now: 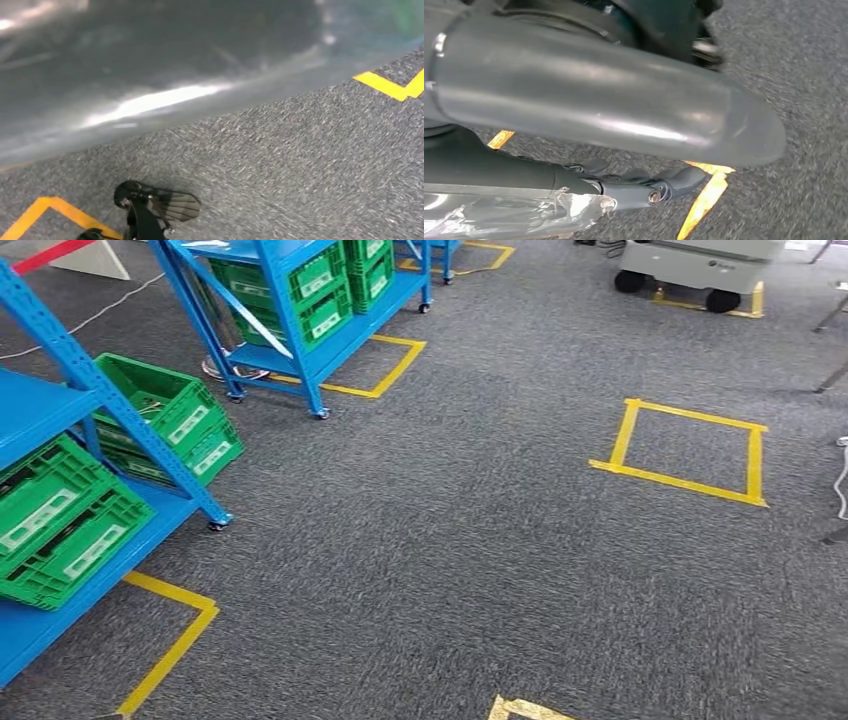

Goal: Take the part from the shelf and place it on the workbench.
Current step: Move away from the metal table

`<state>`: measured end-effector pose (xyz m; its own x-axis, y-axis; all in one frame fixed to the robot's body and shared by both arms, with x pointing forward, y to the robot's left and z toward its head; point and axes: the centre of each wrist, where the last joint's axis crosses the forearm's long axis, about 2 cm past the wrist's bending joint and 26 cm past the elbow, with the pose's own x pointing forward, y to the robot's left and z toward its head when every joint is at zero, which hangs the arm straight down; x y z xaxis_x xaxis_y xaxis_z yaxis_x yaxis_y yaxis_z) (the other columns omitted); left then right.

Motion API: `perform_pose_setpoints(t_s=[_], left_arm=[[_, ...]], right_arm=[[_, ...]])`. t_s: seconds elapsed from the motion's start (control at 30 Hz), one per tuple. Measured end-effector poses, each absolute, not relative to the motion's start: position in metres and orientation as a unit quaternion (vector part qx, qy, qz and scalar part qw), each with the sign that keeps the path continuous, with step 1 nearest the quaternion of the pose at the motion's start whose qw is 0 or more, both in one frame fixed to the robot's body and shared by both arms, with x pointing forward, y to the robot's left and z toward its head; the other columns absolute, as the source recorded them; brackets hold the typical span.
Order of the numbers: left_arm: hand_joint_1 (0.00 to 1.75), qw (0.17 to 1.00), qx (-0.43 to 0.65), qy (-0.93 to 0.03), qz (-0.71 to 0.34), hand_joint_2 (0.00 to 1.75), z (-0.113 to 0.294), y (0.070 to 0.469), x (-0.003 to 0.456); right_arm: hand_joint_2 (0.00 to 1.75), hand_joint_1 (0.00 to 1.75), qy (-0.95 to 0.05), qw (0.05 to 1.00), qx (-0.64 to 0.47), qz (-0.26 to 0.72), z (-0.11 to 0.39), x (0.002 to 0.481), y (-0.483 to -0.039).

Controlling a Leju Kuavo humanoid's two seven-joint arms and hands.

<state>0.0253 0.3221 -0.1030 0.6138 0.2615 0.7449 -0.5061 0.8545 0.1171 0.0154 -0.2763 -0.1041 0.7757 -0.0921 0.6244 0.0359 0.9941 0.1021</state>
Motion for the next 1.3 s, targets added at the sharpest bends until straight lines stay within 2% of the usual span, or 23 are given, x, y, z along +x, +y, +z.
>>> perform_pose_setpoints(t_s=[1.3], left_arm=[[0.0,0.886,0.157,-0.377,0.219,0.0,-0.1031,0.3212,0.0215]], right_arm=[[0.0,0.0,-0.336,0.94,0.035,-0.038,-0.1028,0.0152,-0.2784]])
